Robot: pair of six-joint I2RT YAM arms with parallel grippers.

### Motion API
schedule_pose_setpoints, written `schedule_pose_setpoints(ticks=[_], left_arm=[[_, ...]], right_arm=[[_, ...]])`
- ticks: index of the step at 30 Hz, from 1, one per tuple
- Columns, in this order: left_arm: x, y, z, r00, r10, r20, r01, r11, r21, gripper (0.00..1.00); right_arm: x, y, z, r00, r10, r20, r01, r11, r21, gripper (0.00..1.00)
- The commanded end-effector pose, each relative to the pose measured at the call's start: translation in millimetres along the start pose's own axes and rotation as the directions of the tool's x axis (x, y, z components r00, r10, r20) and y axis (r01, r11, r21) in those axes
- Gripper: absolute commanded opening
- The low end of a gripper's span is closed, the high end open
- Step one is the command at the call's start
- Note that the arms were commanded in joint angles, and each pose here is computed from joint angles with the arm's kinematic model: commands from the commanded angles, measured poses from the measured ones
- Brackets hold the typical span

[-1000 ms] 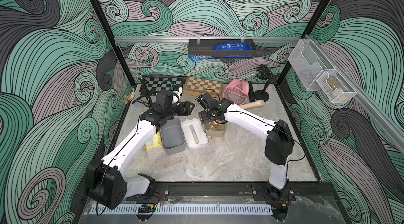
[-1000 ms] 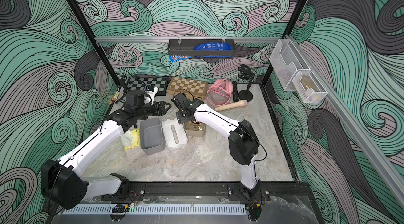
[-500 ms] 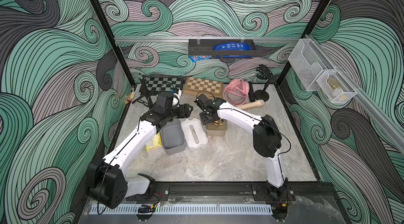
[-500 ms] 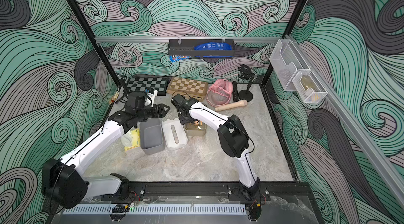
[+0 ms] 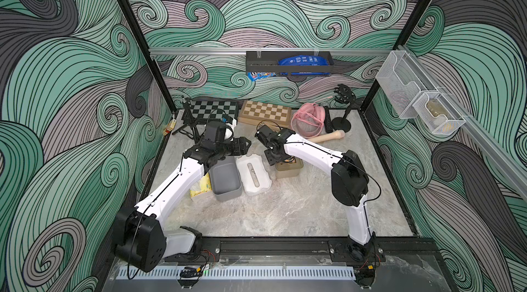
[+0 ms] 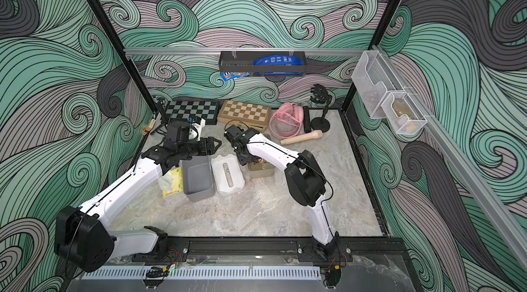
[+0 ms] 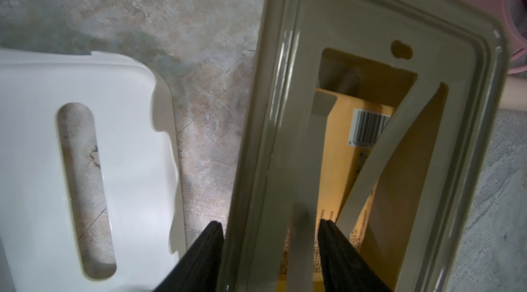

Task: Put the tissue paper into the tissue box
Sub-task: Adjust the tissue box at the center of the board.

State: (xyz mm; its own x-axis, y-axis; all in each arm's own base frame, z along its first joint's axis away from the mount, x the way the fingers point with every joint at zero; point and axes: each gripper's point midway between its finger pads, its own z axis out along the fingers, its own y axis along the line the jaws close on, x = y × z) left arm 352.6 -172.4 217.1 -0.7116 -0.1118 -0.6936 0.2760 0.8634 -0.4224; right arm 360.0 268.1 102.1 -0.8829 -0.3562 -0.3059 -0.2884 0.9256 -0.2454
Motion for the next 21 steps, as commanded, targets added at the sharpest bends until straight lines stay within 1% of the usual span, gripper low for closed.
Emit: schedule_pose_setpoints(ticks=[1, 2, 4, 8, 12, 15, 17, 21], left_arm=[[-6.5, -3.6, -5.4, 1.000, 0.001, 0.026, -0.001, 1.000, 0.022, 0.71], [-7.2, -4.2, -6.2, 1.000, -0.001, 0.029, 0.001, 1.000, 0.024, 0.71], [-8.8, -5.2, -7.3, 0.999, -0.005, 0.038, 0.003, 1.000, 0.031, 0.71], [-11.1, -6.5, -11.3, 0.999, -0.006, 0.054, 0.004, 0.999, 0.040, 0.71], [-12.5, -4.3, -14.9, 0.997, -0.014, 0.070, 0.011, 0.999, 0.040, 0.71], [-12.4, -2.8, -17.2, 0.997, -0.017, 0.074, 0.013, 0.999, 0.042, 0.71], [-12.6, -2.0, -18.5, 0.997, -0.017, 0.076, 0.014, 0.999, 0.044, 0.71], [-12.9, -1.6, -20.4, 0.997, -0.018, 0.079, 0.014, 0.999, 0.048, 0.71]], right_arm=[[-18.6, -9.0, -47.8, 0.995, 0.016, 0.096, -0.020, 0.999, 0.036, 0.60], [-21.6, -7.0, -52.5, 0.994, 0.010, 0.107, -0.015, 0.999, 0.050, 0.59], [-21.6, -4.1, -51.0, 0.995, -0.013, 0.099, 0.004, 0.996, 0.086, 0.57], [-12.7, 2.3, -38.2, 0.998, -0.048, 0.029, 0.044, 0.989, 0.140, 0.49], [-12.2, 9.3, -36.4, 0.998, -0.057, 0.033, 0.051, 0.987, 0.149, 0.44], [-7.5, 8.5, -28.1, 0.998, -0.067, 0.006, 0.065, 0.983, 0.173, 0.38], [-4.6, 12.7, -21.4, 0.997, -0.072, -0.010, 0.073, 0.982, 0.175, 0.31], [-0.1, 16.7, -13.3, 0.996, -0.085, -0.028, 0.089, 0.978, 0.189, 0.29]])
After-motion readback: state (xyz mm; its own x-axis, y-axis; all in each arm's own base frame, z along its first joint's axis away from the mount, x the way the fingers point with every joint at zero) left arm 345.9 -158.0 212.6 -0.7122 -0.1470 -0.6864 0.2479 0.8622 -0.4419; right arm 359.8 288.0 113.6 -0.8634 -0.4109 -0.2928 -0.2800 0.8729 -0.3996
